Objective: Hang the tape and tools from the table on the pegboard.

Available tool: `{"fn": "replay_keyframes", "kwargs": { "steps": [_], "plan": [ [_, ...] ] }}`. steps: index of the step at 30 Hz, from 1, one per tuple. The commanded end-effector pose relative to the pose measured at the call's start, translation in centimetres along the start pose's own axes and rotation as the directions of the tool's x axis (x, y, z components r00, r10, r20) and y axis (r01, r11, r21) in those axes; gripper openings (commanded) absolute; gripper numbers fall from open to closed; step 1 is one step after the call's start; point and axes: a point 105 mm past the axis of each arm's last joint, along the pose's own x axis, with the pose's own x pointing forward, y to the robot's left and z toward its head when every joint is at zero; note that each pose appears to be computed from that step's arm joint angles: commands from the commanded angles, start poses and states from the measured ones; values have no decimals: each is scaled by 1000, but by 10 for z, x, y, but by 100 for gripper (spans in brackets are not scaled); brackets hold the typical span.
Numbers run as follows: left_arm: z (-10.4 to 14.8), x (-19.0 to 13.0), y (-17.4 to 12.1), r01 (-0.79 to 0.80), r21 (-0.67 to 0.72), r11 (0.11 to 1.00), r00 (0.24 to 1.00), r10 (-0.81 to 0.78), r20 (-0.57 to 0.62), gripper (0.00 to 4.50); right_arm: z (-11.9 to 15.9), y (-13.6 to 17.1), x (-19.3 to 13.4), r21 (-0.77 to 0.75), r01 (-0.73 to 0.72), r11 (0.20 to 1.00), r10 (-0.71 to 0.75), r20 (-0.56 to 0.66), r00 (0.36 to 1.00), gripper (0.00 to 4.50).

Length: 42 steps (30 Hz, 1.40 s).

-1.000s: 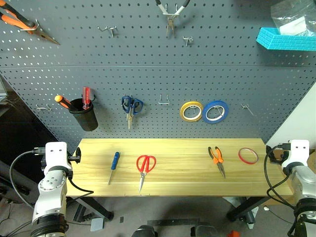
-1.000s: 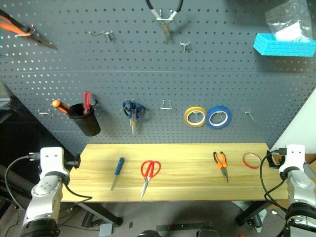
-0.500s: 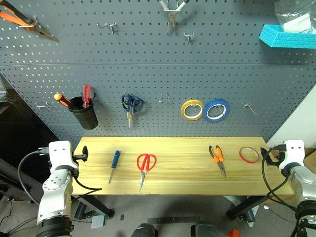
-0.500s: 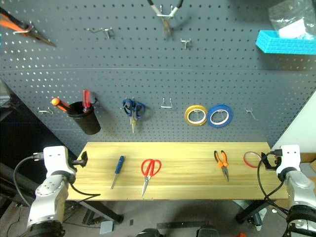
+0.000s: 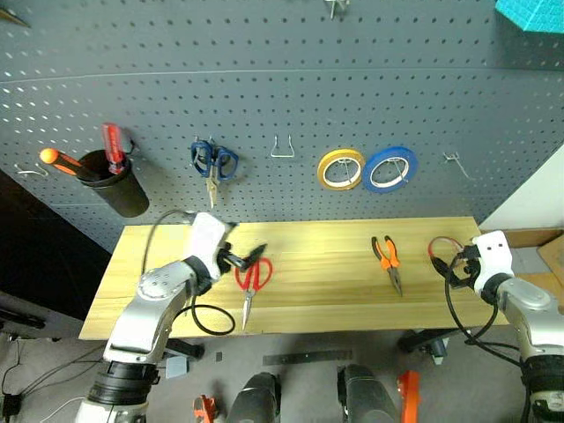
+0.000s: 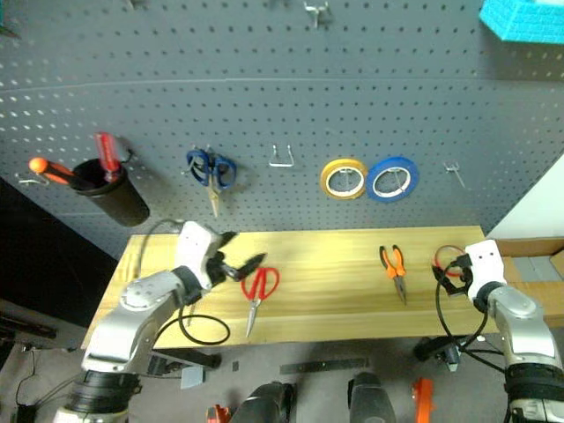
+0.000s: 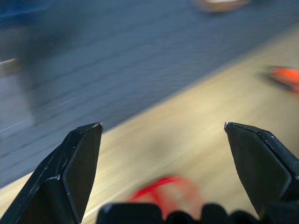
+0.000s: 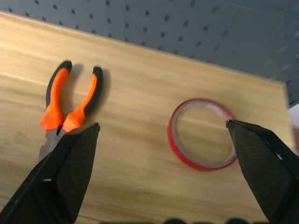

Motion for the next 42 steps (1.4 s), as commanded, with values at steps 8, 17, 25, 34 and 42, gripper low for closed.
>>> {"fn": "replay_keyframes", "kwargs": {
  "steps": [8,17,25,34,42],
  "plan": [
    [47,23,-42,358,131,925,930,-365,34,449,8,-20,35,-1,5,1000,-5,-123,992,450],
    [53,24,-53,410,168,896,908,-419,21,449,4,-26,51,-27,-30,999,24,-218,976,450],
    [53,20,-53,418,152,896,905,-425,21,450,-13,-18,48,18,-105,994,104,-347,932,322],
    [53,11,-64,491,112,864,869,-494,1,450,-30,-15,46,-50,-119,992,89,-411,907,8],
    [68,13,-76,537,127,834,837,-545,46,450,-12,-23,32,-308,-175,935,86,-283,955,3]
  ]
}}
